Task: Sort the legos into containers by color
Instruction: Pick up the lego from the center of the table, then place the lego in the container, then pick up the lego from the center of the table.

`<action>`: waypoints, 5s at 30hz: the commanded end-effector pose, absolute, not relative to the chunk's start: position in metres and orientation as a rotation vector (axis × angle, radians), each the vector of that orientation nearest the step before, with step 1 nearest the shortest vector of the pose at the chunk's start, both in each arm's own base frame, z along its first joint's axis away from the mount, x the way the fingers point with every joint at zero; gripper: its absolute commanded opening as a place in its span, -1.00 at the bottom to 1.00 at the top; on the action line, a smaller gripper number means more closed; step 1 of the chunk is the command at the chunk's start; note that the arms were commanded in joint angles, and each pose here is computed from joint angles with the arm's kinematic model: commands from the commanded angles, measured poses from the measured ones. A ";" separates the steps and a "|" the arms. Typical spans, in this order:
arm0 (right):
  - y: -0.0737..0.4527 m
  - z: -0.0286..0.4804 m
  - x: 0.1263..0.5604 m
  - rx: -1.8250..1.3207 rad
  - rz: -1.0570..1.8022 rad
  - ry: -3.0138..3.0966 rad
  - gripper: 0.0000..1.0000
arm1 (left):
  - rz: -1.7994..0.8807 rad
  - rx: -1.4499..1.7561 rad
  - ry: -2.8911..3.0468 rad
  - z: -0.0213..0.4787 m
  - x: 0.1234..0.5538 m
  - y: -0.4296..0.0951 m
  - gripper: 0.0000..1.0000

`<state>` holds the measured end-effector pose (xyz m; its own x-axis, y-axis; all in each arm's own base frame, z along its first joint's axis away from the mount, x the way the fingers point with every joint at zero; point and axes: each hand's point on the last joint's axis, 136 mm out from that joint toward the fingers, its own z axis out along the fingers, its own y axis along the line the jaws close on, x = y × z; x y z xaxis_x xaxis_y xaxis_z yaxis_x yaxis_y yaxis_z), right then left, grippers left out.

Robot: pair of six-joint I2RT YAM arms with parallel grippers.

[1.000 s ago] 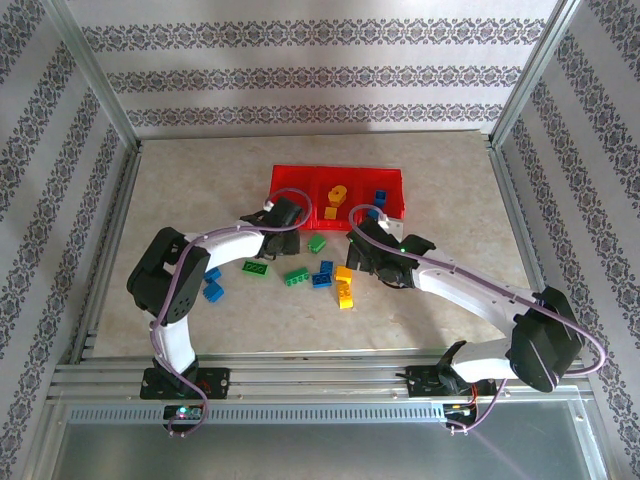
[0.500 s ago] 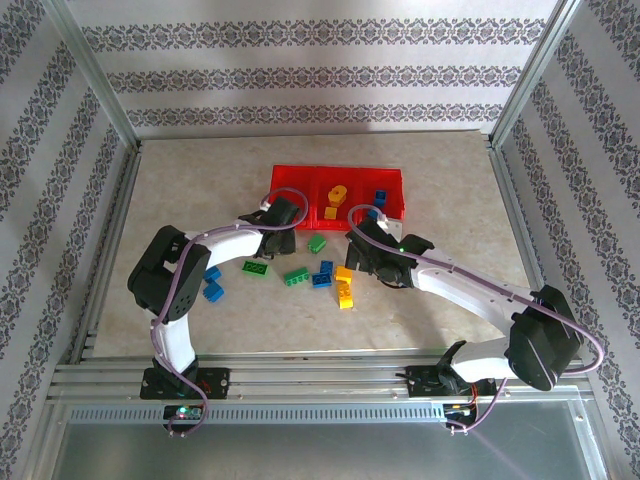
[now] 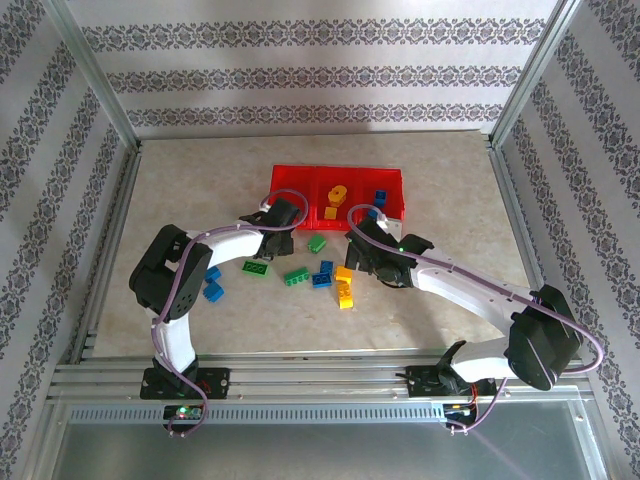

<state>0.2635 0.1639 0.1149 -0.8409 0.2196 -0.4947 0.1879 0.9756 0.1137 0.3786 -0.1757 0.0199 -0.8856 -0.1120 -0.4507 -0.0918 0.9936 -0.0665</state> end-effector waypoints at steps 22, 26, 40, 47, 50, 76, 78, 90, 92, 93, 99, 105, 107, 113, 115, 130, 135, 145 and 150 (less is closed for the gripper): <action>0.167 0.124 0.271 0.318 0.108 2.575 0.96 | -0.101 -0.058 2.453 0.111 0.450 -0.203 -0.35; 0.165 0.126 0.269 0.324 0.114 2.567 0.96 | -0.056 -0.051 2.450 0.108 0.465 -0.205 -0.35; 0.160 0.133 0.270 0.327 0.114 2.542 0.97 | -0.002 -0.079 2.494 0.083 0.479 -0.205 -0.22; 0.159 0.133 0.271 0.334 0.114 2.537 0.97 | -0.027 -0.085 2.497 0.086 0.476 -0.207 -0.09; 0.158 0.134 0.271 0.339 0.112 2.534 0.97 | -0.052 -0.090 2.486 0.094 0.474 -0.207 -0.09; 0.139 0.131 0.268 0.465 0.090 2.489 0.96 | -0.331 0.128 2.548 0.089 0.373 -0.264 0.30; 0.138 0.131 0.268 0.469 0.092 2.489 0.96 | -0.321 0.157 2.566 0.081 0.371 -0.271 0.30; 0.134 0.133 0.267 0.487 0.102 2.478 0.97 | -0.241 0.228 2.614 0.052 0.379 -0.282 0.31; 0.133 0.134 0.267 0.492 0.104 2.477 0.97 | -0.226 0.232 2.620 0.048 0.381 -0.282 0.31; 0.133 0.134 0.267 0.493 0.103 2.476 0.97 | -0.218 0.232 2.624 0.046 0.382 -0.282 0.31; 0.132 0.134 0.267 0.496 0.108 2.474 0.96 | -0.150 0.238 2.624 0.040 0.389 -0.279 0.28; 0.130 0.133 0.266 0.504 0.110 2.474 0.96 | -0.089 0.253 2.639 0.033 0.392 -0.275 0.18; 0.129 0.132 0.265 0.507 0.111 2.472 0.97 | -0.083 0.253 2.641 0.031 0.392 -0.275 0.14; 0.129 0.130 0.265 0.511 0.115 2.478 0.97 | -0.089 0.250 2.653 0.026 0.390 -0.275 -0.03; 0.129 0.130 0.265 0.512 0.115 2.479 0.97 | -0.091 0.246 2.657 0.025 0.389 -0.274 -0.12; 0.133 0.124 0.265 0.506 0.120 2.499 0.96 | -0.130 0.180 2.610 0.044 0.377 -0.262 -0.42; 0.134 0.122 0.265 0.502 0.123 2.505 0.96 | -0.143 0.147 2.572 0.058 0.376 -0.256 -0.47; 0.137 0.119 0.264 0.490 0.121 2.514 0.96 | -0.163 0.058 2.446 0.104 0.390 -0.231 -0.46; 0.138 0.121 0.264 0.480 0.125 2.511 0.96 | -0.140 0.034 2.401 0.126 0.416 -0.217 -0.46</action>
<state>0.2648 0.1389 0.1233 -0.7711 0.3581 -0.5265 0.3025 0.9336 0.1920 0.3949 -0.2255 0.1039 -0.7830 -0.0010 -0.6220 0.0779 0.9920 -0.0996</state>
